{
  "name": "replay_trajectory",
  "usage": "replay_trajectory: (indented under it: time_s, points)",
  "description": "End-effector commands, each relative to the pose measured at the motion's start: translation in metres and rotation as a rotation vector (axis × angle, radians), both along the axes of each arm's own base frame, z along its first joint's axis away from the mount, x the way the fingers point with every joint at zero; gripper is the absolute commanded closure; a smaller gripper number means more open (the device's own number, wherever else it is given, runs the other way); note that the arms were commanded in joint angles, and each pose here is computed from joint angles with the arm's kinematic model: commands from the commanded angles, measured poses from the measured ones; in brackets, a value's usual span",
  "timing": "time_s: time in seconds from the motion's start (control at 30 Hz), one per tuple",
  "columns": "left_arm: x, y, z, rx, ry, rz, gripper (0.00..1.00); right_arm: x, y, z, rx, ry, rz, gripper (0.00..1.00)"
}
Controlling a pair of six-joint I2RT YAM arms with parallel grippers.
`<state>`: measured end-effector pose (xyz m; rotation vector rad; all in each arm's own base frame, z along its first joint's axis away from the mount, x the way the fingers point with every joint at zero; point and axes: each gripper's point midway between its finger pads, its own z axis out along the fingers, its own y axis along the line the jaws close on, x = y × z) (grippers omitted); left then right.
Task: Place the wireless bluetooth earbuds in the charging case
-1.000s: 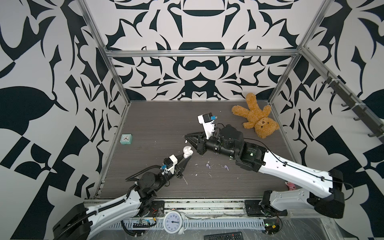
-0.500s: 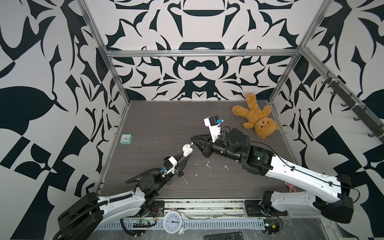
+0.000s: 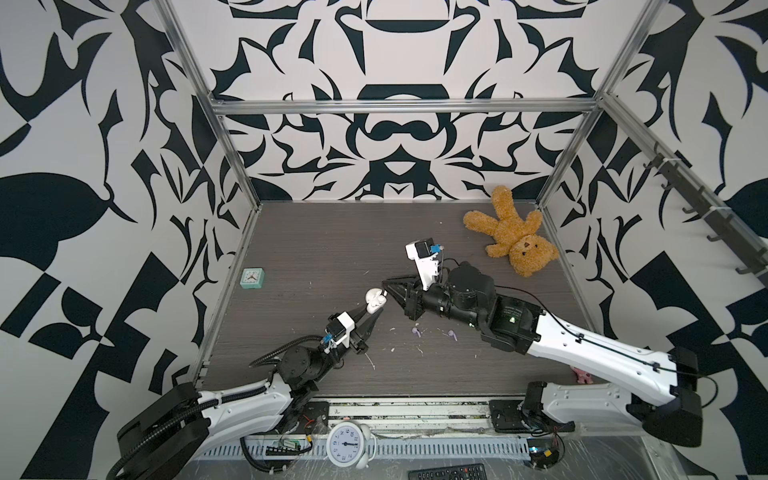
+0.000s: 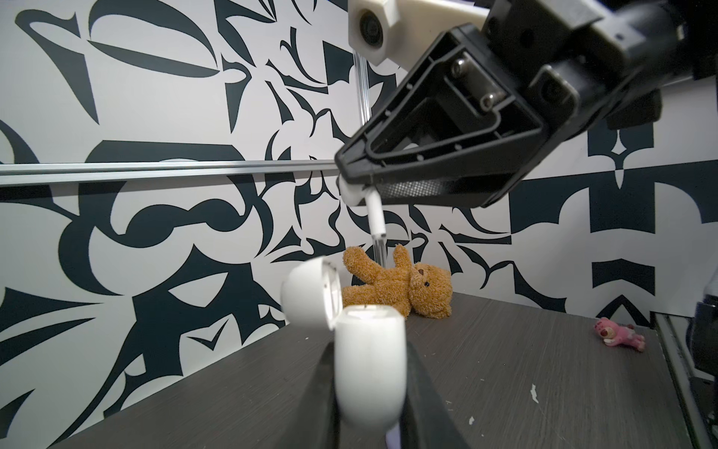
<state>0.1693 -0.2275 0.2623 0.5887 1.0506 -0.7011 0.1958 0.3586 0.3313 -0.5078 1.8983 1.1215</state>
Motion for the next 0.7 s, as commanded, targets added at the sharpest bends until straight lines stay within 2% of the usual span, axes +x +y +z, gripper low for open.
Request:
replay_trajectory:
  time_s: [0.0, 0.67]
  points:
    - [-0.006, 0.004, 0.011, -0.054, -0.022, -0.019, 1.0, -0.001, 0.005, 0.014, 0.059, -0.017, 0.011, 0.84]
    - [-0.007, 0.004, 0.018, -0.083, -0.014, -0.034, 1.0, -0.002, 0.01, -0.005, 0.069, 0.045, 0.02, 0.86]
